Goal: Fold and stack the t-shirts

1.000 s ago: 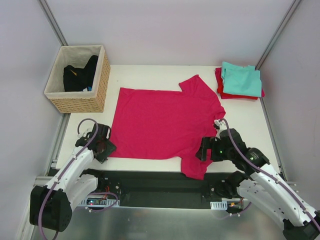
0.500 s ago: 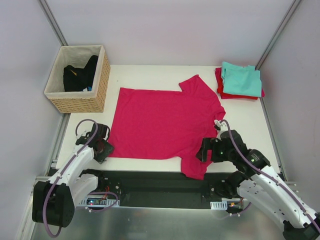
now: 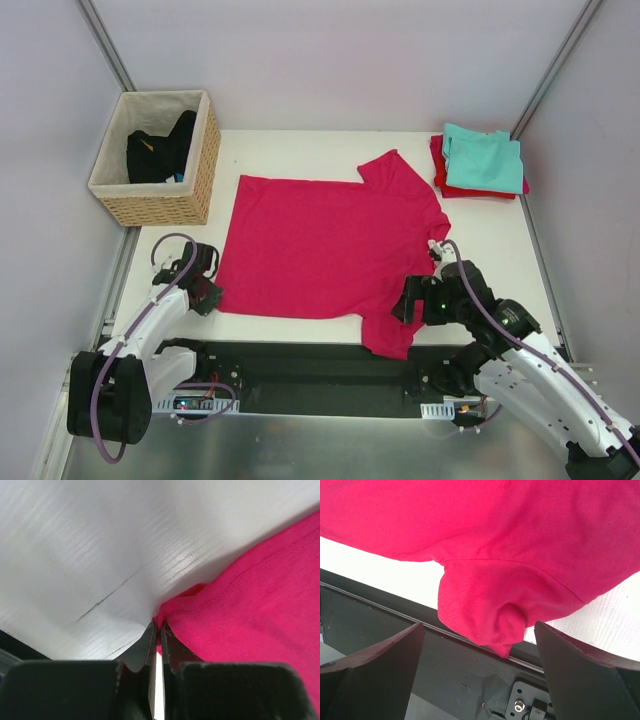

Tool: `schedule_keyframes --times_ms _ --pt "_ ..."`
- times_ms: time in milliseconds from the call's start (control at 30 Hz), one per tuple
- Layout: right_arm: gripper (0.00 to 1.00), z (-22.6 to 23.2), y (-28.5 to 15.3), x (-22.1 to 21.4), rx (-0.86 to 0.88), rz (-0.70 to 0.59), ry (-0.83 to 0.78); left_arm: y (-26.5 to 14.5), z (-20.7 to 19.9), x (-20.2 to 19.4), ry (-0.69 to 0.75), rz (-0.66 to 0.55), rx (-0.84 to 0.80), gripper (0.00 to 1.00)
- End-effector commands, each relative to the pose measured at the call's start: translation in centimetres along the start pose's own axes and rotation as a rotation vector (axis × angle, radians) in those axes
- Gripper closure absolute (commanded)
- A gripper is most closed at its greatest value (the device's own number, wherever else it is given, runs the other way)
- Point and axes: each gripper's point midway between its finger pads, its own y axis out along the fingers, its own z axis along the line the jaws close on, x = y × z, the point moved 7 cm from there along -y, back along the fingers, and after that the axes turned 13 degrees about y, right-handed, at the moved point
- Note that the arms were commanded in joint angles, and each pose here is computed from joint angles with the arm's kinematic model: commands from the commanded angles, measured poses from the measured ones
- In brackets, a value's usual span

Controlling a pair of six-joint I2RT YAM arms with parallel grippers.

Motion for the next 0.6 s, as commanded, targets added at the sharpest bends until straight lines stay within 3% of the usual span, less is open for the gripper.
schedule_keyframes --times_ms 0,567 --pt "0.04 -0.1 0.3 -0.7 -0.001 0.046 0.024 0.7 0.3 -0.6 0.003 0.027 -0.009 1.00" --pt "0.02 -2.3 2.4 -6.1 -0.081 0.261 0.149 0.4 -0.1 -0.4 0.013 0.004 -0.053 1.00"
